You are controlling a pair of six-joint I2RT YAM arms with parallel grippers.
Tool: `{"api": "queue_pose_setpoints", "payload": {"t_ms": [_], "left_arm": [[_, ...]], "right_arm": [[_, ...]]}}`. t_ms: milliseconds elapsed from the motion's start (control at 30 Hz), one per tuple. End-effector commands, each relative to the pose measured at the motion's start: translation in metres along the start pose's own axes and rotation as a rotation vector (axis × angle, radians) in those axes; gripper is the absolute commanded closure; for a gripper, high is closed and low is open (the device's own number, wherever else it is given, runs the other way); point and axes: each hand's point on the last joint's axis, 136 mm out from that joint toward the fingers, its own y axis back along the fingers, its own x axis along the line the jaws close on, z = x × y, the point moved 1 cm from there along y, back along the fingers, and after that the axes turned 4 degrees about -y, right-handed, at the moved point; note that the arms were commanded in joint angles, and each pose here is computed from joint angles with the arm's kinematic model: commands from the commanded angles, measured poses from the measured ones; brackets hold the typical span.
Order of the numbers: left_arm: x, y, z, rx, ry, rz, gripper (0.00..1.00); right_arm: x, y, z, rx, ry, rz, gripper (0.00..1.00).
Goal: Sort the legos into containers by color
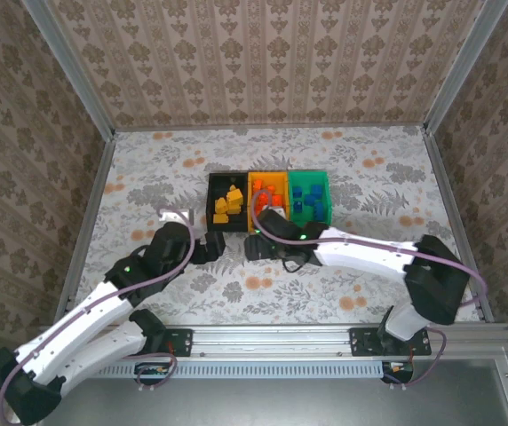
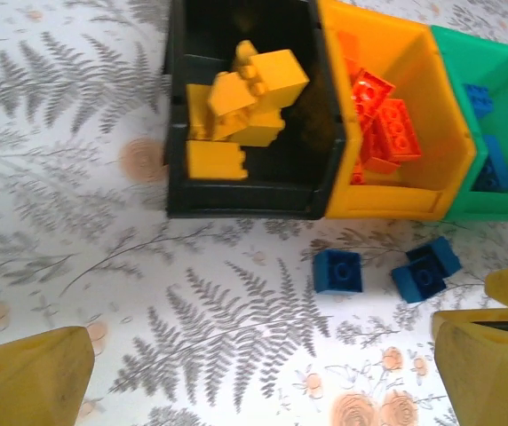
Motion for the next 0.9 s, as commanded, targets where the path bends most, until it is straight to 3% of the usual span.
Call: {"api": "queue_pose_setpoints", "payload": {"t_ms": [0, 333, 733, 867], "left_arm": [[0.024, 0.004, -0.017, 0.029, 0.029, 0.078, 0.0], [0.027, 0.005, -0.024, 0.034, 0.039, 0.062, 0.0], [0.031, 0.014, -0.021, -0.005, 0.048, 0.056, 0.0], [0.032, 0.015, -0.021, -0.003, 0.045, 0.065, 0.0]], "right_arm": [[0.01, -0.018, 0.003, -0.012, -0.028, -0.069, 0.17], [-0.004, -0.062, 0.006, -0.005, -0.047, -0.291, 0.26], [-0.008, -0.092, -0.004, 0.04, -0.032, -0.322, 0.47], [-0.009, -0.097, -0.001, 0.031, -0.03, -0.299, 0.48]]}}
